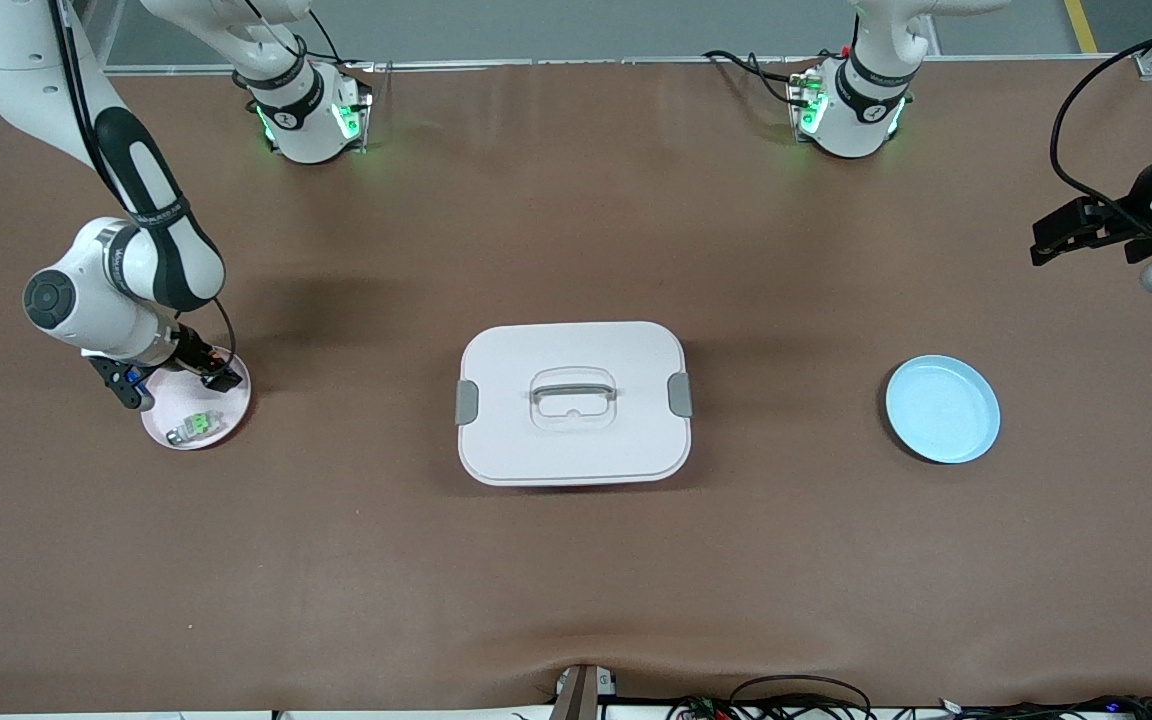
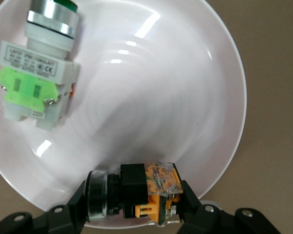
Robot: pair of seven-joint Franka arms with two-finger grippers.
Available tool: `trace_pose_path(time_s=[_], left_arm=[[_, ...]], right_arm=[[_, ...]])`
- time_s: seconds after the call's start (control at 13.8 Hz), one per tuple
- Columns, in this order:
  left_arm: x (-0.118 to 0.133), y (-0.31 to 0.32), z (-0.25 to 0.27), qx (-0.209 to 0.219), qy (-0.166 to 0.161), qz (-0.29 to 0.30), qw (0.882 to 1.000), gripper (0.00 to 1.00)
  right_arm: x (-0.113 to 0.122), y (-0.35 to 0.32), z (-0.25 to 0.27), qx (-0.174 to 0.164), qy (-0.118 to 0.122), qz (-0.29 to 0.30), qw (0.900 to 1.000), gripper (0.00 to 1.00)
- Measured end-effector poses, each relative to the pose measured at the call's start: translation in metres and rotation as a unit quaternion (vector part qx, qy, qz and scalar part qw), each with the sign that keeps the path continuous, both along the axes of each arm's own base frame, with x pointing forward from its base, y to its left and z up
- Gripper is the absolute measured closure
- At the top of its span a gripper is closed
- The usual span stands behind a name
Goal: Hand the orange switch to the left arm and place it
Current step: 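Grasp the orange-capped black switch with the right gripper, then lift the switch and carry it past the box with the right gripper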
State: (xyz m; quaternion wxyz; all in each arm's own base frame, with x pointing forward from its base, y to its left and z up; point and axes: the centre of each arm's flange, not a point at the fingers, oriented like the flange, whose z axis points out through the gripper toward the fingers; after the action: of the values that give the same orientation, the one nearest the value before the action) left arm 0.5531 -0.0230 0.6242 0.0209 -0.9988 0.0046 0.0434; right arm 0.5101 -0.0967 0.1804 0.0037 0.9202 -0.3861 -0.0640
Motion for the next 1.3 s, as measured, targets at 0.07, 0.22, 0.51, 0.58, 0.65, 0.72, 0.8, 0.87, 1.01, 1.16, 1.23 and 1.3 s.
trace_pose_path(time_s=[0.07,0.22,0.51,0.58,0.65,0.72,0.8,0.87,1.01,1.16,1.23,1.3], left_arm=[[0.000,0.000,-0.001,0.000,0.000,0.000,1.000,0.00],[0.002,0.000,-0.004,0.000,0.001,0.000,1.000,0.00],[0.004,-0.003,-0.006,0.000,-0.003,-0.003,1.000,0.00],[0.005,-0.003,-0.007,0.000,-0.004,-0.003,1.000,0.00],[0.006,-0.003,-0.007,0.000,-0.004,-0.003,1.000,0.00],[0.007,-0.004,-0.009,0.000,-0.005,-0.004,1.000,0.00],[0.008,-0.004,-0.011,0.000,-0.005,-0.004,1.000,0.00],[0.010,-0.004,-0.013,0.000,-0.004,-0.004,1.000,0.00],[0.012,-0.005,-0.015,0.000,-0.007,-0.004,1.000,0.00],[0.013,-0.005,-0.014,-0.001,-0.011,-0.004,1.000,0.00],[0.014,-0.005,-0.014,-0.001,-0.014,-0.004,1.000,0.00],[0.014,-0.005,-0.014,-0.001,-0.015,-0.005,1.000,0.00]], right_arm=[[0.000,0.001,0.003,0.003,0.007,0.001,1.000,0.25],[0.003,0.004,0.017,0.010,0.015,0.003,1.000,0.25],[0.016,0.012,0.076,0.029,0.027,0.012,0.999,0.25],[0.020,0.014,0.095,0.036,0.036,0.015,0.999,0.25],[0.024,0.016,0.116,0.044,0.048,0.019,0.998,0.25],[0.026,0.020,0.140,0.050,0.058,0.022,0.997,0.25],[0.028,0.028,0.165,0.055,0.068,0.018,0.996,0.25],[0.028,0.041,0.190,0.056,0.079,0.009,0.995,0.25],[0.028,0.085,0.239,0.046,0.104,-0.016,0.993,0.25],[0.027,0.144,0.286,0.027,0.118,-0.040,0.992,0.25],[0.025,0.171,0.305,0.024,0.118,-0.048,0.992,0.25],[0.023,0.198,0.321,0.030,0.119,-0.058,0.991,0.25]])
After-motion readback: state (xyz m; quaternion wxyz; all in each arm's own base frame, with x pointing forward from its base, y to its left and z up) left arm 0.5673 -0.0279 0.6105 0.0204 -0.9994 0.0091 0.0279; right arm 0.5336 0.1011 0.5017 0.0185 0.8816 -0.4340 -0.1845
